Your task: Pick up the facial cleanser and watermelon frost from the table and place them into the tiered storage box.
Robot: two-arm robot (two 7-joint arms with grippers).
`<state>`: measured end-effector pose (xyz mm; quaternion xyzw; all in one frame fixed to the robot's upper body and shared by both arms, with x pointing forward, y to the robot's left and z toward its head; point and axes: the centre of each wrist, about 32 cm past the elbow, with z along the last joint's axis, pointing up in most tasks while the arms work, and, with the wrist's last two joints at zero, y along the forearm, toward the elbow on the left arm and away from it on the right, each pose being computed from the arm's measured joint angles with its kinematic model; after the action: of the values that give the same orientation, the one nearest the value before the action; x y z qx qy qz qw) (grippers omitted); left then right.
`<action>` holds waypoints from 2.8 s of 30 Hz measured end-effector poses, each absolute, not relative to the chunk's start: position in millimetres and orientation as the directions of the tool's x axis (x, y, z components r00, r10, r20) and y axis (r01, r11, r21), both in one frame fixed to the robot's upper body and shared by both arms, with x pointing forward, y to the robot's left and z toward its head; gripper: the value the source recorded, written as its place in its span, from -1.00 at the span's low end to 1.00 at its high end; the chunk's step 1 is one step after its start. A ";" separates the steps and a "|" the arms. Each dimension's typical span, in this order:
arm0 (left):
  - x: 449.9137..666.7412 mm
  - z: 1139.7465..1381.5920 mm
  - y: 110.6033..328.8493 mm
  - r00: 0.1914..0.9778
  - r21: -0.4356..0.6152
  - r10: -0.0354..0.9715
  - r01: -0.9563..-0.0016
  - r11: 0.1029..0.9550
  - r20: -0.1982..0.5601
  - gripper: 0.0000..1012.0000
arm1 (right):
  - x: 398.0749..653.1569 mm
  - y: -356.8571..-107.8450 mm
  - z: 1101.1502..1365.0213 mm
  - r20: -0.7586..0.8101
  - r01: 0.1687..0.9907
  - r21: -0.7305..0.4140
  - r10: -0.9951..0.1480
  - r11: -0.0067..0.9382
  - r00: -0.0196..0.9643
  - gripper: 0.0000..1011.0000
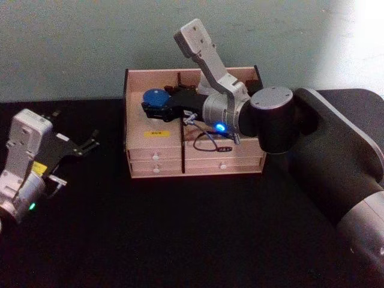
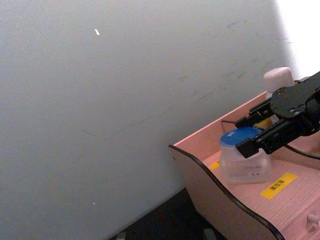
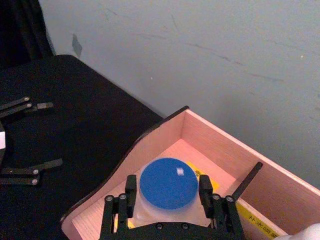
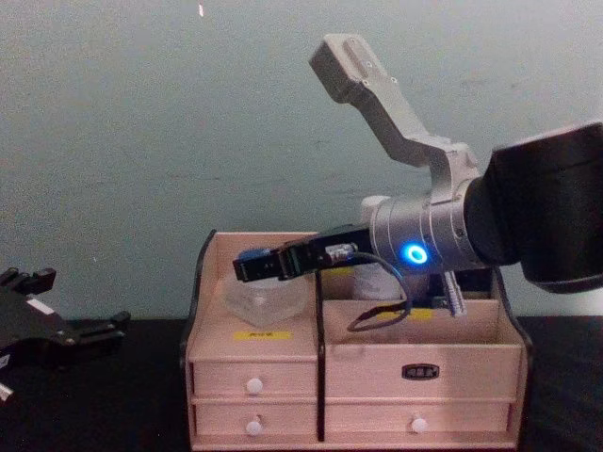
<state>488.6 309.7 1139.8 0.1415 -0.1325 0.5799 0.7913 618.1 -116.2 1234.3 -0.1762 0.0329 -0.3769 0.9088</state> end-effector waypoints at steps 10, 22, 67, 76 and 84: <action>488.6 1139.8 309.7 0.292 0.070 0.880 -0.955 0.287 0.374 0.98 | 618.1 -116.1 1234.6 0.071 0.673 -0.344 -0.697 0.655 0.714 0.98; 488.6 1139.8 309.7 0.292 0.070 0.880 -0.955 0.287 0.374 0.98 | 616.9 -117.4 1235.4 0.064 0.673 -0.334 -0.697 0.660 0.714 0.98; 488.6 1139.8 309.7 0.292 0.070 0.880 -0.955 0.287 0.374 0.98 | 580.5 -238.1 1239.0 -0.007 0.939 -0.020 -0.939 0.344 0.344 0.98; 488.6 1139.8 309.7 0.292 0.070 0.880 -0.955 0.287 0.374 0.98 | 574.7 -256.0 1214.6 0.014 0.972 -0.020 -0.972 0.236 0.236 0.98; 488.6 1139.8 309.6 0.292 0.070 0.880 -0.955 0.287 0.374 0.98 | 570.6 -256.4 1193.0 0.035 0.985 -0.033 -0.984 0.171 0.173 0.98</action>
<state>488.6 309.6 1139.8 0.1415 -0.1324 0.5799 0.7913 570.6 -256.4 1193.0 -0.0237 -0.0028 -0.6432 0.7653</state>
